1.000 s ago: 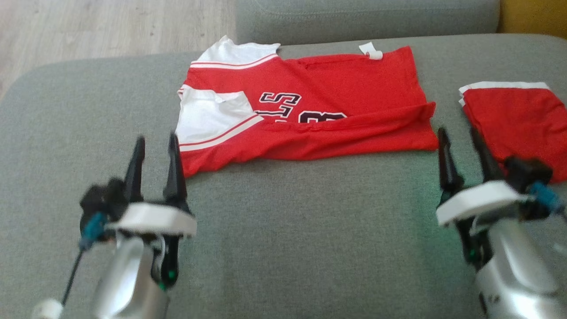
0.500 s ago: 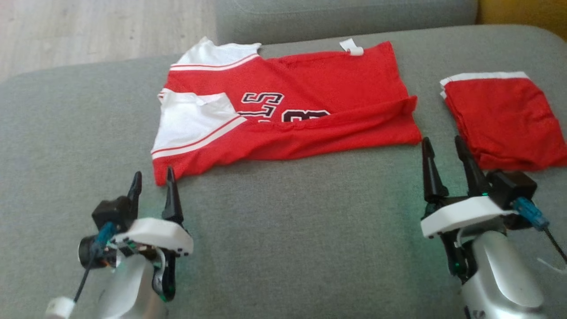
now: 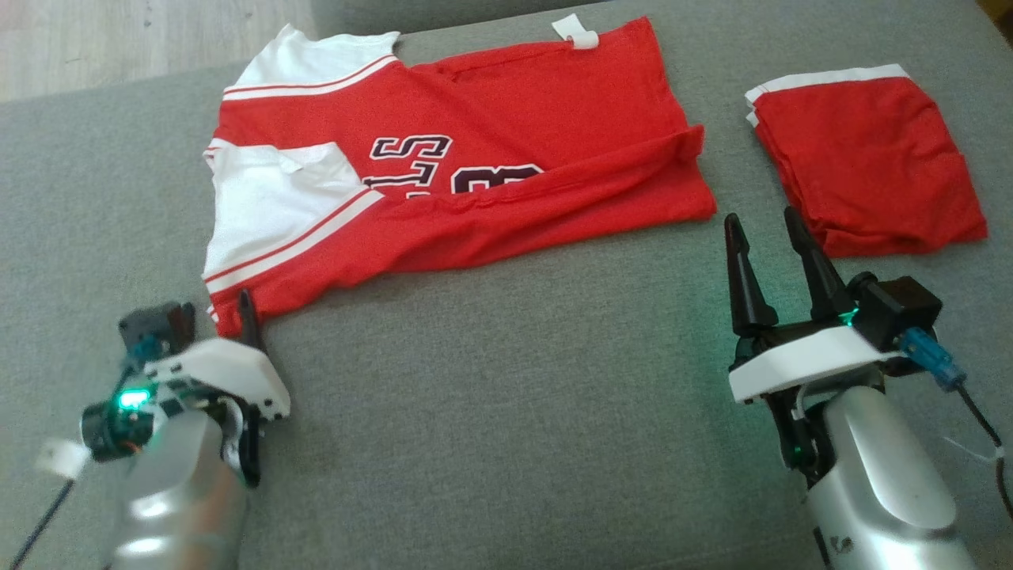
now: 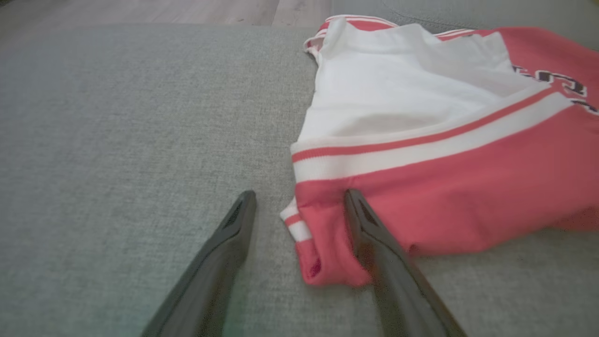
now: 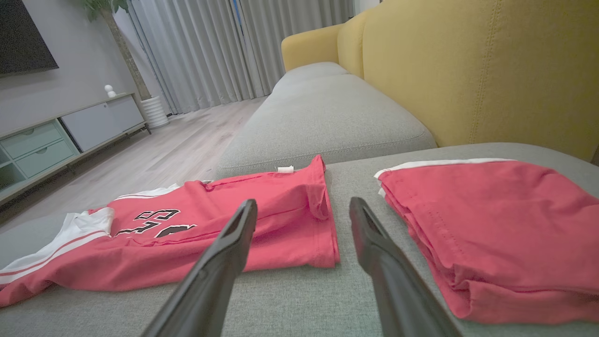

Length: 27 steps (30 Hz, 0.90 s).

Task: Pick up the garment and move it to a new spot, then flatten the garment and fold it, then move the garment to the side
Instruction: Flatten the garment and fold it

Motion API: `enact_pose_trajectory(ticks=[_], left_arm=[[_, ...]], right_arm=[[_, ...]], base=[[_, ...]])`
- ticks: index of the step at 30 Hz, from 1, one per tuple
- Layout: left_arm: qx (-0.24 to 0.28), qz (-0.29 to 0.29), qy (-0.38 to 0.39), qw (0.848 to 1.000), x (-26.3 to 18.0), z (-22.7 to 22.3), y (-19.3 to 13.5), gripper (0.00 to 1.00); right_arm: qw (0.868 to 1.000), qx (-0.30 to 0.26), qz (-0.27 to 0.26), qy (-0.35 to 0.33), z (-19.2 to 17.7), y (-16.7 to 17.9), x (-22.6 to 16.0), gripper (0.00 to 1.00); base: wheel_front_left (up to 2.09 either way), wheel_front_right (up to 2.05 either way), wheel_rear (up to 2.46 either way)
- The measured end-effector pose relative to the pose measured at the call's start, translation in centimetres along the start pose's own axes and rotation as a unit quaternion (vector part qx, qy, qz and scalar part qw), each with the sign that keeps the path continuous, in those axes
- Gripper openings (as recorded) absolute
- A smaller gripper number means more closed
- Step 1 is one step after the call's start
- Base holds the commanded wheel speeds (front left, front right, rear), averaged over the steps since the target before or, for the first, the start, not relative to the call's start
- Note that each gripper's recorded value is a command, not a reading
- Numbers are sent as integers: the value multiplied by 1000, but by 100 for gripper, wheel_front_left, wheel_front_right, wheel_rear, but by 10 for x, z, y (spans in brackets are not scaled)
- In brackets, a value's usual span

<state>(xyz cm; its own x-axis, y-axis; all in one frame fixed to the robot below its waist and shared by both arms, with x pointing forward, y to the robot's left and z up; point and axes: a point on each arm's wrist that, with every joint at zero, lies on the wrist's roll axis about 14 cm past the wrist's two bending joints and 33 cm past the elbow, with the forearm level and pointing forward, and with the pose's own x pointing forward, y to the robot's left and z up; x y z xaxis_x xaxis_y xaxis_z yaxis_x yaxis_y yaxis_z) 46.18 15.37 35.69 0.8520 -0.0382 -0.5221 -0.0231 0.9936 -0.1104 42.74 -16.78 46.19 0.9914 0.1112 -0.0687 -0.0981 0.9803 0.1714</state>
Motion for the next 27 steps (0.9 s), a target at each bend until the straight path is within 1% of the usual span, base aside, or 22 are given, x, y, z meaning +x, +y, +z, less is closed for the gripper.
enact_pose_trajectory(ticks=[4, 5, 6, 9, 12, 14, 19, 23, 27], left_arm=[[6, -2, 26, 1000, 7, 1, -2, 100], [6, -3, 30, 1000, 7, 2, -2, 80], [6, -8, 33, 999, 7, 2, -3, 0], [4, -15, 25, 1000, 6, 4, -5, 0], [1, -11, 1, 1000, 4, 10, -1, 0], [-3, -10, -20, 1000, 2, 17, 1, 0], [-7, -25, -84, 996, -1, 48, -2, 0], [1, -44, -130, 991, -3, 78, -10, 0], [5, -50, -156, 986, -5, 94, -13, 0]], right_arm=[[1000, -1, 0, -2, 1, 0, -1, 100], [1000, -1, 1, -3, 2, 0, 0, 100], [1000, 0, 1, -5, 3, 1, 0, 100], [1000, 0, 5, -9, 6, 3, 2, 100], [1000, 0, 9, -7, 8, 6, 7, 100], [1000, -1, 8, 7, 2, 6, 7, 100], [999, -2, -3, 38, -11, -1, 10, 100], [998, 3, -8, 61, -16, -4, 23, 100], [996, 11, -18, 88, -25, -10, 32, 100]], base=[[0, 0, 0], [0, 0, 0], [0, 0, 0], [0, 0, 0], [0, 0, 0], [0, 0, 0], [0, 0, 0], [0, 0, 0], [0, 0, 0]])
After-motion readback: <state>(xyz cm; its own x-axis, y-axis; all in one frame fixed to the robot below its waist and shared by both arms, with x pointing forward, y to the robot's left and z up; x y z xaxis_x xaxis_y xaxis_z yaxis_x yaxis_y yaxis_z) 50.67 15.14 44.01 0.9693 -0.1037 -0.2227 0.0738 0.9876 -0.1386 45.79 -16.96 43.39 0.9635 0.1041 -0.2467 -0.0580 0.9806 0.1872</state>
